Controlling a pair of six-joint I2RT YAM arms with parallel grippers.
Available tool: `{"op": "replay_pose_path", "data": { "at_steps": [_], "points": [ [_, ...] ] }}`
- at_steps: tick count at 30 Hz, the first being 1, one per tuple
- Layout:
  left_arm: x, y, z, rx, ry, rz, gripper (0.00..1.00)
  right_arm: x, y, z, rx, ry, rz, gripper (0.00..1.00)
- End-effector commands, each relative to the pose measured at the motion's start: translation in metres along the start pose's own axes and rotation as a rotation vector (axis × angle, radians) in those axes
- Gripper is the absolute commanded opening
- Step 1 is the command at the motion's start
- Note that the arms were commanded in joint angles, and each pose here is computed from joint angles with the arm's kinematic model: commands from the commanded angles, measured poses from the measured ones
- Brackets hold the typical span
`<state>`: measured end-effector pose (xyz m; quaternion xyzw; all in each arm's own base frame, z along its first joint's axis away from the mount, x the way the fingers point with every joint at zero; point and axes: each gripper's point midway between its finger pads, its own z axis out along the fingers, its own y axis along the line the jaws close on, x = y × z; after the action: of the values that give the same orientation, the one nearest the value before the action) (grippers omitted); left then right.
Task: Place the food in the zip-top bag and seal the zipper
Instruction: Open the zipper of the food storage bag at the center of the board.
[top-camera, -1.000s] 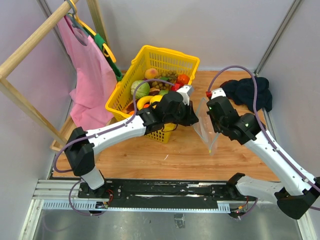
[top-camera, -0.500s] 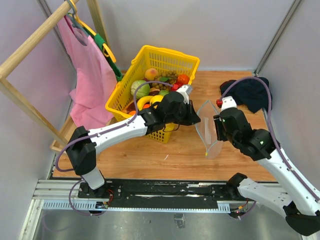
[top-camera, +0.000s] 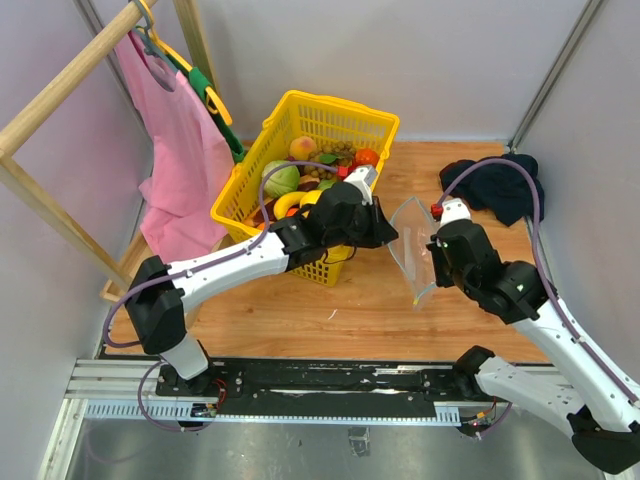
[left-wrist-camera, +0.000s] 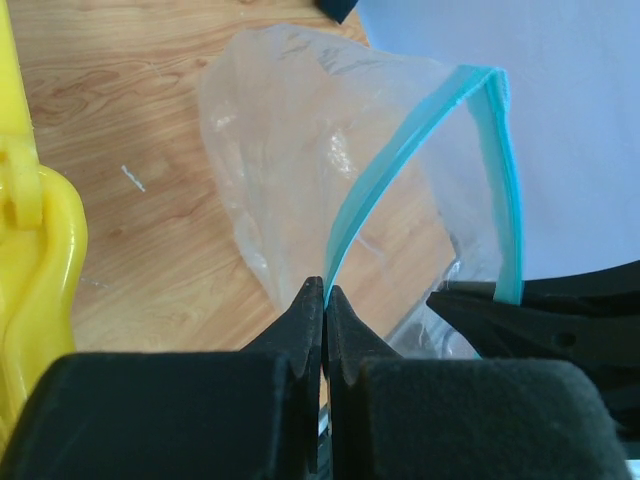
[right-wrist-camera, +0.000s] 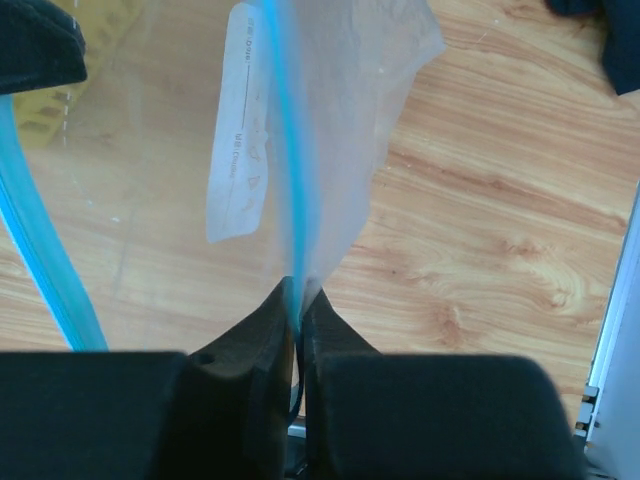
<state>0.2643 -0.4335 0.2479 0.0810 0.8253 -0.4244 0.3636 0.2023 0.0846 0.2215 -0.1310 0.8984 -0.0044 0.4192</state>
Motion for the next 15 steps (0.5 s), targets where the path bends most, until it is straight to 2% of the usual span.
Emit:
{"op": "replay_pose_path", "data": {
  "at_steps": [1, 8, 15],
  "points": [
    [-0.014, -0.005, -0.011, 0.007, -0.05, 0.032, 0.0, -0.01, -0.012, -0.007, 0.05, -0.03, 0.022, 0.01],
    [0.002, 0.015, -0.011, -0.072, 0.032, 0.132, 0.0, -0.022, -0.046, -0.022, 0.228, -0.056, 0.035, 0.01],
    [-0.008, 0.014, -0.024, -0.079, 0.01, 0.192, 0.0, -0.024, -0.06, -0.027, 0.314, -0.037, 0.048, 0.01]
  ]
}}
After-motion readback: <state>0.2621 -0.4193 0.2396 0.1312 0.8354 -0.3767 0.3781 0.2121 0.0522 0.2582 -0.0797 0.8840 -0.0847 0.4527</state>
